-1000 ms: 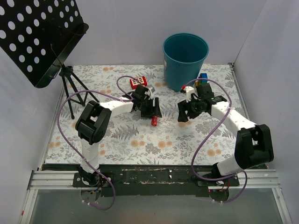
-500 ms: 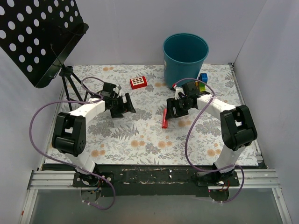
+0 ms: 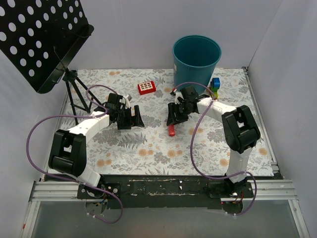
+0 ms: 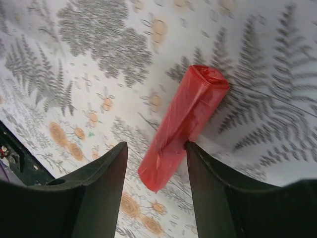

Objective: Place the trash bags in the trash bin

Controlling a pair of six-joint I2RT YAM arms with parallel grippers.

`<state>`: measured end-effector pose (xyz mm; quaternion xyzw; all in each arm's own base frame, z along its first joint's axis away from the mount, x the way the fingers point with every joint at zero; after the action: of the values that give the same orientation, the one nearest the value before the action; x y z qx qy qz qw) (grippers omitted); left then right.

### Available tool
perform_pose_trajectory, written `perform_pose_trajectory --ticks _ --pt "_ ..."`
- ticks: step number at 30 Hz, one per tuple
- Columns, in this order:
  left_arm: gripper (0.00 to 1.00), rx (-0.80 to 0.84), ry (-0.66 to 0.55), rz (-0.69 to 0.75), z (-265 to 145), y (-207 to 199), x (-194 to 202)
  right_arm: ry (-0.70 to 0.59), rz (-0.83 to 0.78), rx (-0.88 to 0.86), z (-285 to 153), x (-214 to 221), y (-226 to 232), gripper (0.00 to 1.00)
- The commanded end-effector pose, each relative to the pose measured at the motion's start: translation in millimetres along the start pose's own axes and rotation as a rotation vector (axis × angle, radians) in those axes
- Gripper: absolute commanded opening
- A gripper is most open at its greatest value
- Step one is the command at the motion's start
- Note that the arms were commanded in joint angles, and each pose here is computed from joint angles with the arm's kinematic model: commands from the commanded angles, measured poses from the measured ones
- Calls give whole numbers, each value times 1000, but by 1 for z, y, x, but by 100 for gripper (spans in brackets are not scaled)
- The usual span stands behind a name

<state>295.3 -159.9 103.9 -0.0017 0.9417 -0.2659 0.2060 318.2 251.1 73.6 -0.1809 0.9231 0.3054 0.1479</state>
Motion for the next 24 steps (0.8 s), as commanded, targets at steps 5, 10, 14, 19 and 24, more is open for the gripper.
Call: perform_pose_trajectory --ticks 5,10,14,19,24 --pt "82 47 -15 -5 5 -5 -10 -81 -92 -40 -10 -22 46 58" --pt "81 72 11 -28 23 -6 -23 -119 -104 20 -22 -24 32 55" --pt "80 57 0 -48 29 0 -40 -130 -123 46 -21 -31 27 53" --pt "80 31 -47 -68 21 9 -55 -104 -116 -13 -4 -35 33 55" --pt "80 6 -73 -46 12 11 -56 -54 -87 -17 12 -26 33 77"
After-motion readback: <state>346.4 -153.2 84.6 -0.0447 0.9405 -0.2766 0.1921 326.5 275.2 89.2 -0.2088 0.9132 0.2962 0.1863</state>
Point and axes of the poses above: each gripper's point midway between its finger pads, its own z axis out along the fingers, its own y axis along the line the jaws close on, x = y × z, the point moved 3 cm from there along -z, back along the fingers, and after that the axes turned 1 degree about -z, right-handed, at the moved point
